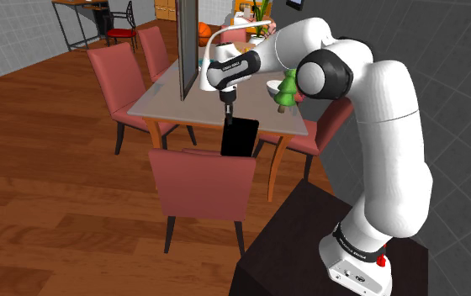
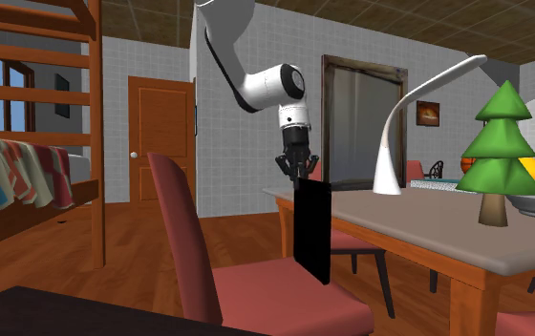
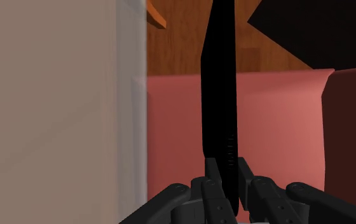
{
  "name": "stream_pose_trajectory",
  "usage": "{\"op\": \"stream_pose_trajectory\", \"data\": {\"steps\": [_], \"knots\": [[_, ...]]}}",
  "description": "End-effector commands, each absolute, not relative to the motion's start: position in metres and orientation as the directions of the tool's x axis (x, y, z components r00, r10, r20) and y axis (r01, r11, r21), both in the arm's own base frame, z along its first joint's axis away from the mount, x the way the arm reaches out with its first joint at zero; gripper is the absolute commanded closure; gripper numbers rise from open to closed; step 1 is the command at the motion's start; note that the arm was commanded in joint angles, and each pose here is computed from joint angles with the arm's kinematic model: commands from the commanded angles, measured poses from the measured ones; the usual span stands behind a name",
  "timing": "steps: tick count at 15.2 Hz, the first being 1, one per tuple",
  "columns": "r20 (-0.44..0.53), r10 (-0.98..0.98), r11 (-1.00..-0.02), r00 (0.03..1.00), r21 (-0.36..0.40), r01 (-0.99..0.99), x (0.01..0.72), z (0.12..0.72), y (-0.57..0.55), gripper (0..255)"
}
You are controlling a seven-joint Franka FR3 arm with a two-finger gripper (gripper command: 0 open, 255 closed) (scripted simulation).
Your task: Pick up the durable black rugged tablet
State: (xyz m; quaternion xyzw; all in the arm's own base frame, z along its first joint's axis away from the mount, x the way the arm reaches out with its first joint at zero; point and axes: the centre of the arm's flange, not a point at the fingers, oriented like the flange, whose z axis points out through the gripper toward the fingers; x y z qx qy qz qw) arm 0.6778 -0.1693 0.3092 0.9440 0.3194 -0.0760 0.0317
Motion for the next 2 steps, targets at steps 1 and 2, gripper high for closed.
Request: {"op": "stream_pose_trajectory", "data": {"steps": [1,2], "knots": [[-0.164,0.598,-0.794,0.784,0.012,0.608,0.6784,0.3157,-0.1699,255],[-0.164,0.598,-0.794,0.784,0.012,0.608,0.6784,0.3157,-0.1699,255]]}}
